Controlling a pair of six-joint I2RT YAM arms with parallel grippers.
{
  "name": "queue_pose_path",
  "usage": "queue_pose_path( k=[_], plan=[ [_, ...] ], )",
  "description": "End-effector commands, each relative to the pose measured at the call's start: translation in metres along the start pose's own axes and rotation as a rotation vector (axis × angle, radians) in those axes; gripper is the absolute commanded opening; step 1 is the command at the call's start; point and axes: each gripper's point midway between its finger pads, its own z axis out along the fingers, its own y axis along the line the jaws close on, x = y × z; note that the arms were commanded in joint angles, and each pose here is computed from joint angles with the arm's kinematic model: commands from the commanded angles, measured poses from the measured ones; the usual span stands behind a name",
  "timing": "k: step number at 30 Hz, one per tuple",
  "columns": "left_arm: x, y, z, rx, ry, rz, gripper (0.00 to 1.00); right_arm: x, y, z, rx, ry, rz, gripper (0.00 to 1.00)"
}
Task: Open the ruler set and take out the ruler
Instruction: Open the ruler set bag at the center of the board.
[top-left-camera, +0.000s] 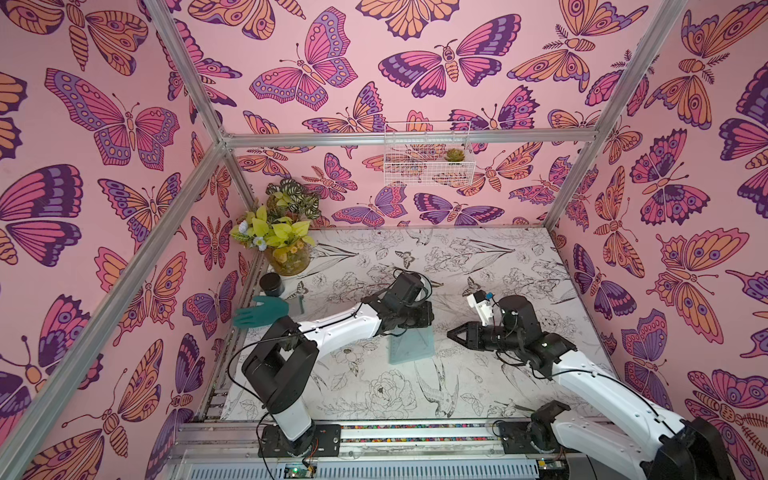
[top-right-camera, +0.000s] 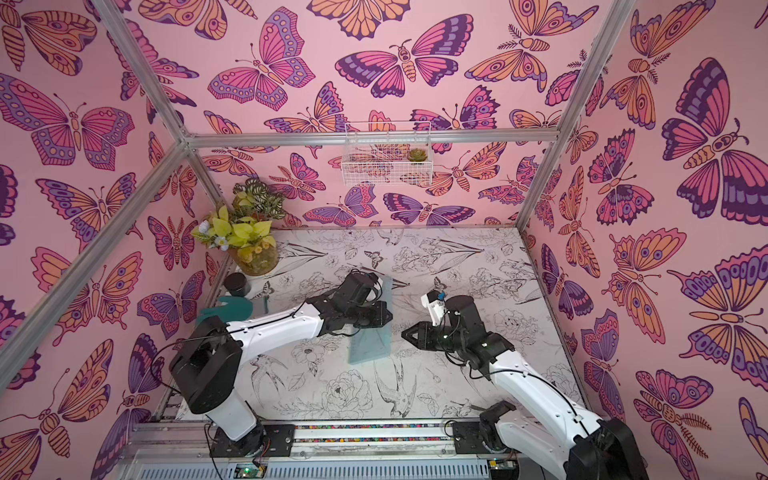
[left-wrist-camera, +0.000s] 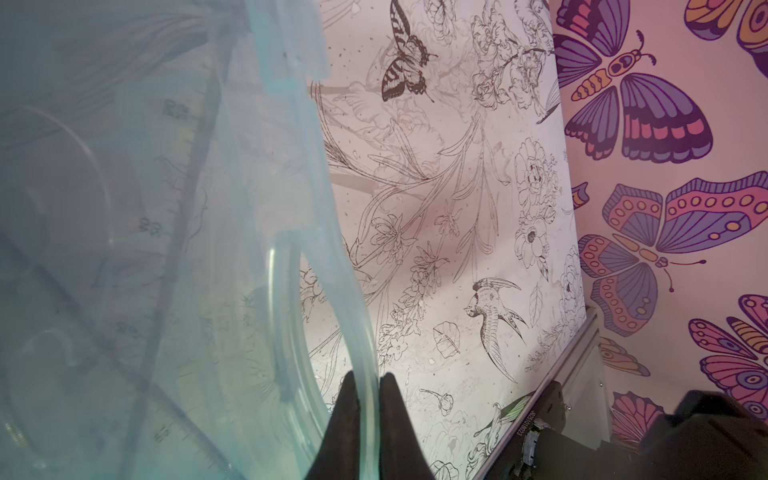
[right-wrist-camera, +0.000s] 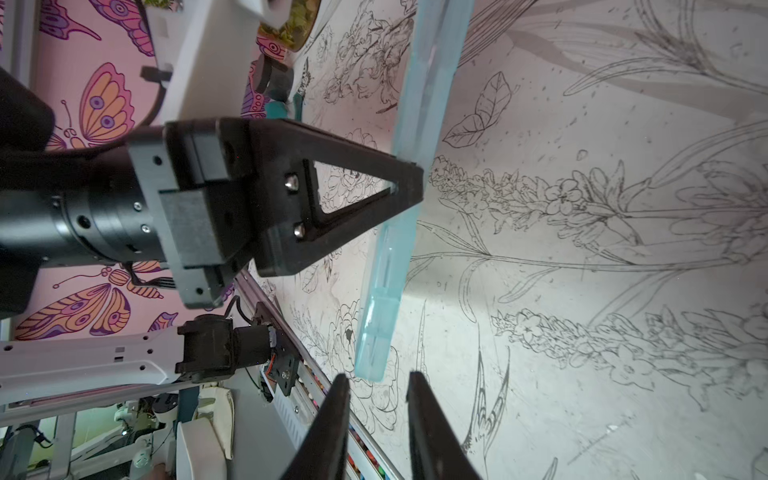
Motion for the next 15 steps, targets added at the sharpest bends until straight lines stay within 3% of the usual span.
queue_pose_path(
  k=[1,9,15],
  plan=[
    [-0.011,-0.013,-0.006,0.040,-0.023,-0.007,0.00,0.000,0.009,0.005,-0.062,0.005,-0.001,0.26],
    [-0.009,-0.013,-0.015,0.048,-0.040,0.004,0.00,0.006,0.006,0.012,-0.062,0.018,0.010,0.38],
    [-0.010,-0.016,-0.018,0.061,-0.048,0.007,0.00,0.014,0.009,0.025,-0.056,0.046,-0.001,0.39]
  ],
)
